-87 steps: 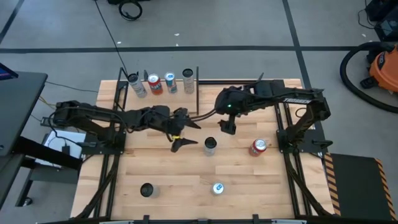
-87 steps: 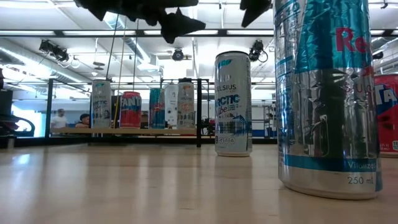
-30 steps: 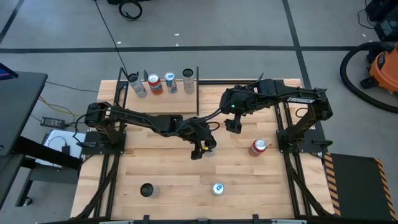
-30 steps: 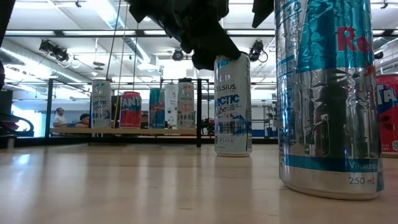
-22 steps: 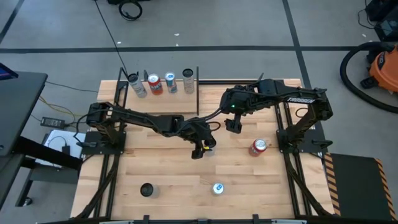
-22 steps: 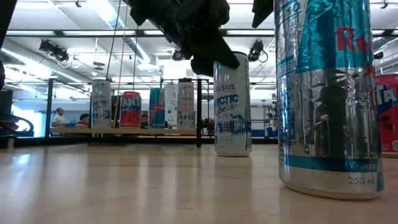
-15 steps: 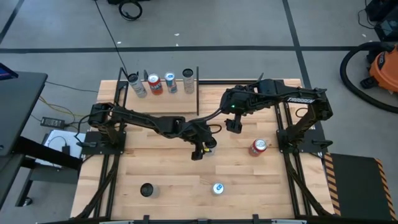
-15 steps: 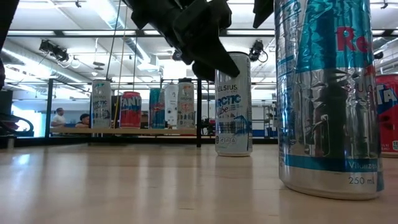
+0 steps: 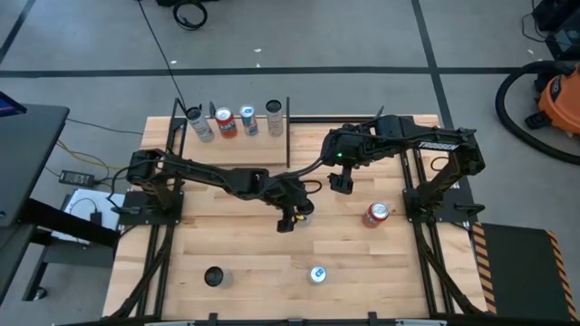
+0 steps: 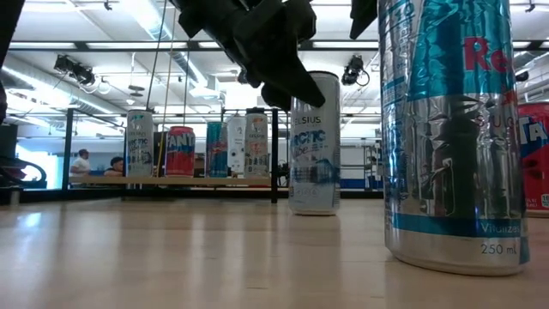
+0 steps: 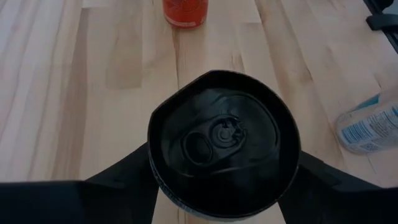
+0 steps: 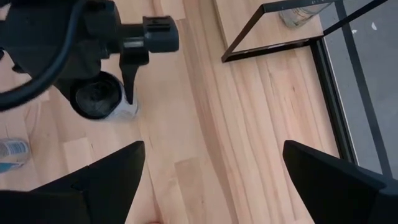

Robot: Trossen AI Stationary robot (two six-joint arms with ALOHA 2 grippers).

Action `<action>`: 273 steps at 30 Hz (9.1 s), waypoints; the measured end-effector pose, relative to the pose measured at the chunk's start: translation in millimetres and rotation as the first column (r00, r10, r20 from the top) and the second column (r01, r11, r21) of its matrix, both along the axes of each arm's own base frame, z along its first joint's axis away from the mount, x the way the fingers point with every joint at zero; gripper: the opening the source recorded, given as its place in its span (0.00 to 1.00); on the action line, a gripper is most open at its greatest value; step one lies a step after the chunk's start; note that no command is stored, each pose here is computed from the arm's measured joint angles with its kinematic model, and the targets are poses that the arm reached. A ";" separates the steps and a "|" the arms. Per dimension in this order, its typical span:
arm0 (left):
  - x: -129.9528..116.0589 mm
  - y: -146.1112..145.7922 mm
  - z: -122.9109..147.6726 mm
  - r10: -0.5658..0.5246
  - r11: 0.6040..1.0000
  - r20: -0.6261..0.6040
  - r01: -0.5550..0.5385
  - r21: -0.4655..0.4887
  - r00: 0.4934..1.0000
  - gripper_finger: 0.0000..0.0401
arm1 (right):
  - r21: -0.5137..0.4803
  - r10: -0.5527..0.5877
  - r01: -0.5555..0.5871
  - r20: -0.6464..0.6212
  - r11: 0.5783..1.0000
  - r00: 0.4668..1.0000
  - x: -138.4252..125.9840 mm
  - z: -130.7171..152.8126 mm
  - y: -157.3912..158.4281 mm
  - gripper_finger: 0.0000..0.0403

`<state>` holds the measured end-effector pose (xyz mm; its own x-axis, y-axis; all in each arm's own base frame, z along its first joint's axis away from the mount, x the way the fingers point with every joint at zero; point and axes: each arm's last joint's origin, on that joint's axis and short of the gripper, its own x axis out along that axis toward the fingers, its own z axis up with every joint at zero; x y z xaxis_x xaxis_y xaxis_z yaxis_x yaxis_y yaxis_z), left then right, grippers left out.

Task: Place canned beverage on shelf
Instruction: Put the white blue soda can aligned with the other white blue soda can on the shelf

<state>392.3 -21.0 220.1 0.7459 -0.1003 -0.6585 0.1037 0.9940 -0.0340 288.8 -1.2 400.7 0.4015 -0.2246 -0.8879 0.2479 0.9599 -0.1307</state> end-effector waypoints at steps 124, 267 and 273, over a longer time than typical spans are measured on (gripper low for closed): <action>-313.4 147.7 40.8 0.909 0.417 -0.046 -0.907 0.052 0.415 0.65 | -0.002 0.053 -0.053 -0.018 0.999 0.998 -5.8 -0.8 34.5 0.97; -314.2 139.4 97.4 0.808 0.547 -0.333 -0.829 0.116 0.486 0.61 | -0.016 0.092 -0.092 -0.017 0.996 0.996 -4.7 -0.6 35.5 0.97; -311.9 143.8 100.1 0.808 0.567 -0.283 -0.812 0.135 0.517 0.61 | -0.017 0.102 -0.103 -0.017 0.995 0.995 -5.1 -0.6 38.5 0.97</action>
<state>80.5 122.9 320.2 0.2892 0.4403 -0.8500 -0.7632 0.6420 0.0729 283.8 37.4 400.1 0.4090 -0.1986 -0.8907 0.1459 0.9777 -0.1510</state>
